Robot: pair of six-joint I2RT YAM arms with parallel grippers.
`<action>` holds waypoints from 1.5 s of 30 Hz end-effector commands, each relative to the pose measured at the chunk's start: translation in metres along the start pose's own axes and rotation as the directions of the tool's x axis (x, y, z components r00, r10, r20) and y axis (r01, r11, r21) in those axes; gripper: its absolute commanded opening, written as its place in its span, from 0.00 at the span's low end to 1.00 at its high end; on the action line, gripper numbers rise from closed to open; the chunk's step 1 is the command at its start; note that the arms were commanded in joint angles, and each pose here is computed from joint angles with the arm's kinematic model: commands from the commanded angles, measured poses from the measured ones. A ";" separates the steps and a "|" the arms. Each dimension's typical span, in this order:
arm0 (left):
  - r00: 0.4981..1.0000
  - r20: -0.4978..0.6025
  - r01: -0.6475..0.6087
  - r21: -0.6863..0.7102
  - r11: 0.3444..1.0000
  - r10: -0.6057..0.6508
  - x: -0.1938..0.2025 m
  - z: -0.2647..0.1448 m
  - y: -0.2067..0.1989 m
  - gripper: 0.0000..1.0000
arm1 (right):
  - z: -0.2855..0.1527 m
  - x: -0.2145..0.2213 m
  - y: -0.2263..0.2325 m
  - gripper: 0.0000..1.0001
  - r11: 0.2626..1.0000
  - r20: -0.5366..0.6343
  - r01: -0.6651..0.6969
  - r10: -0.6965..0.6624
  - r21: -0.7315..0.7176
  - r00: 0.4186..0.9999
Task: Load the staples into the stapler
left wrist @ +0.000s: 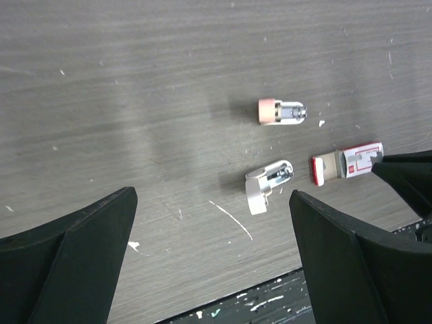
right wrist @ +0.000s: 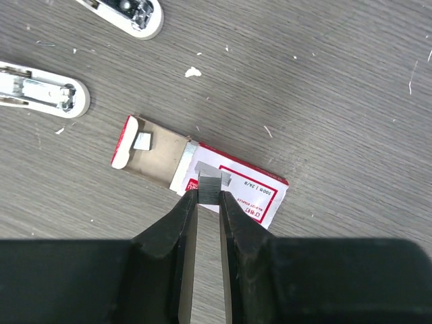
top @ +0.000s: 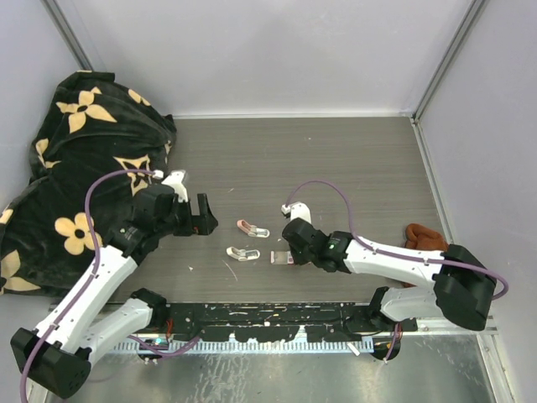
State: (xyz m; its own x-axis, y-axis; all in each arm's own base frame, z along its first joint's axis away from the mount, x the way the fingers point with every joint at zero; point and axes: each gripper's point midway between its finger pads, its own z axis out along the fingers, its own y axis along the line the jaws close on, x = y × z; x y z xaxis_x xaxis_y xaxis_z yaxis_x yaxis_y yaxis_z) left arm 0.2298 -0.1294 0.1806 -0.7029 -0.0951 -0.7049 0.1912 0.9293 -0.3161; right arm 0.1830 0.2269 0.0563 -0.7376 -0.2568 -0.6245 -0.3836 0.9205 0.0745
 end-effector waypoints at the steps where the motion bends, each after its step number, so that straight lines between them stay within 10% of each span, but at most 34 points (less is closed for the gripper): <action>1: 0.990 0.020 0.136 0.107 0.985 -0.139 0.007 0.008 -0.017 0.98 | -0.012 -0.019 0.008 0.17 0.997 0.071 0.054 -0.049 -0.062 0.996; 27: 0.877 -0.328 0.463 0.385 0.799 -0.350 0.084 0.013 -0.078 0.99 | -0.042 -0.059 0.077 0.17 0.882 0.251 0.245 -0.151 -0.403 0.956; 45: 0.872 -0.323 0.476 0.384 0.791 -0.368 0.088 0.040 -0.095 0.98 | -0.042 -0.052 0.074 0.17 0.887 0.252 0.202 -0.101 -0.416 0.963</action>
State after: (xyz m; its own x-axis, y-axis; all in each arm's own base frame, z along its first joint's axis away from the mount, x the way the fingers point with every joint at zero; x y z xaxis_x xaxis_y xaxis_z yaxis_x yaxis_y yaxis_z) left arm 0.1628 -0.2345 0.1116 -0.9291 -0.2855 -0.2349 0.0283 0.5787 -0.8151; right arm 0.1647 0.2886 0.1074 -0.5578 -0.3354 -0.7592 -0.7178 0.6541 0.2384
